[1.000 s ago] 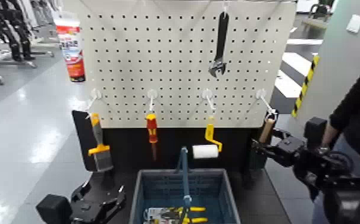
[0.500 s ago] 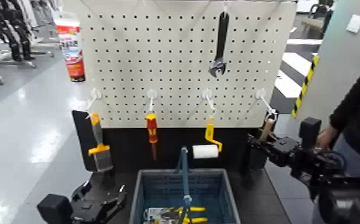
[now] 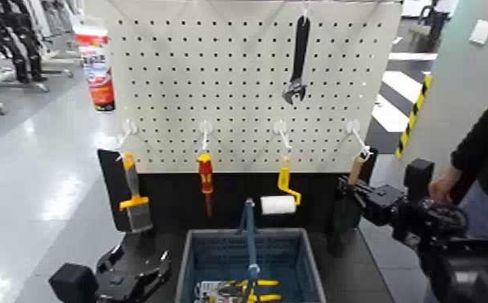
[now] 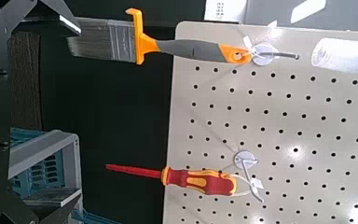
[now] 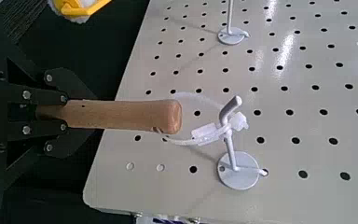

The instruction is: Put the tool with the wooden handle into the crate.

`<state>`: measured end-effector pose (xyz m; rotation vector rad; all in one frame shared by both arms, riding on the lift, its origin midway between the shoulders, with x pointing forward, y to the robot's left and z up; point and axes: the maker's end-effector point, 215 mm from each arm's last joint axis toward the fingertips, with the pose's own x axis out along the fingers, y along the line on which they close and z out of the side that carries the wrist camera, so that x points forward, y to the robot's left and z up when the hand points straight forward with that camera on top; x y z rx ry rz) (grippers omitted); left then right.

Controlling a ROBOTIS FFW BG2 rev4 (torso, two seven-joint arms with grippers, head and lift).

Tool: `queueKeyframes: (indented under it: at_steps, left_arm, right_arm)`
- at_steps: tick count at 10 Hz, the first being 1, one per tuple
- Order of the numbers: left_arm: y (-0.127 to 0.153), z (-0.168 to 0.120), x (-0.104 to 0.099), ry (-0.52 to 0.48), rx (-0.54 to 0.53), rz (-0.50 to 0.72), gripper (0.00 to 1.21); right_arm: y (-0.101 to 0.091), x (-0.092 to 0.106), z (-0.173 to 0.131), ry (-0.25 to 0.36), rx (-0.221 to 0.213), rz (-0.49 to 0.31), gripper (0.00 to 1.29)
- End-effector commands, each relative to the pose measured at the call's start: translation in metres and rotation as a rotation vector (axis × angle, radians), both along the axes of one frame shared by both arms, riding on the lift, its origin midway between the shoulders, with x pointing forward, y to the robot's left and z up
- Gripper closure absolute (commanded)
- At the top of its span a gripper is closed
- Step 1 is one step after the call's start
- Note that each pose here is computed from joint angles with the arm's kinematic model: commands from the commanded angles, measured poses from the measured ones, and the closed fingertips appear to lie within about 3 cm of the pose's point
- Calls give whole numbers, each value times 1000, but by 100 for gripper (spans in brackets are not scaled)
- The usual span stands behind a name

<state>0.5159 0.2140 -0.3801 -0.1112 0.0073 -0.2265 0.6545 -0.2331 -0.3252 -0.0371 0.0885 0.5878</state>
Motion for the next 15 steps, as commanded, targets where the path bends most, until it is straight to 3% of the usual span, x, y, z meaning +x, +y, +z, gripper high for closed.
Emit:
queueKeyframes:
  at_steps: [1, 9, 12, 15]
  left_arm:
    - [0, 0, 0, 0, -2, 1, 10]
    - [2, -1, -1, 2, -1, 4, 10]
    - [1, -2, -2, 6, -1, 2, 10]
    - [0, -2, -1, 6, -2, 0, 10]
  right_arm:
    - [-1, -3, 3, -11, 9, -4, 126]
    - [8, -24, 28, -49, 46, -3, 126]
    - [20, -40, 46, -65, 78, 7, 126]
    - [34, -56, 54, -62, 147, 20, 126]
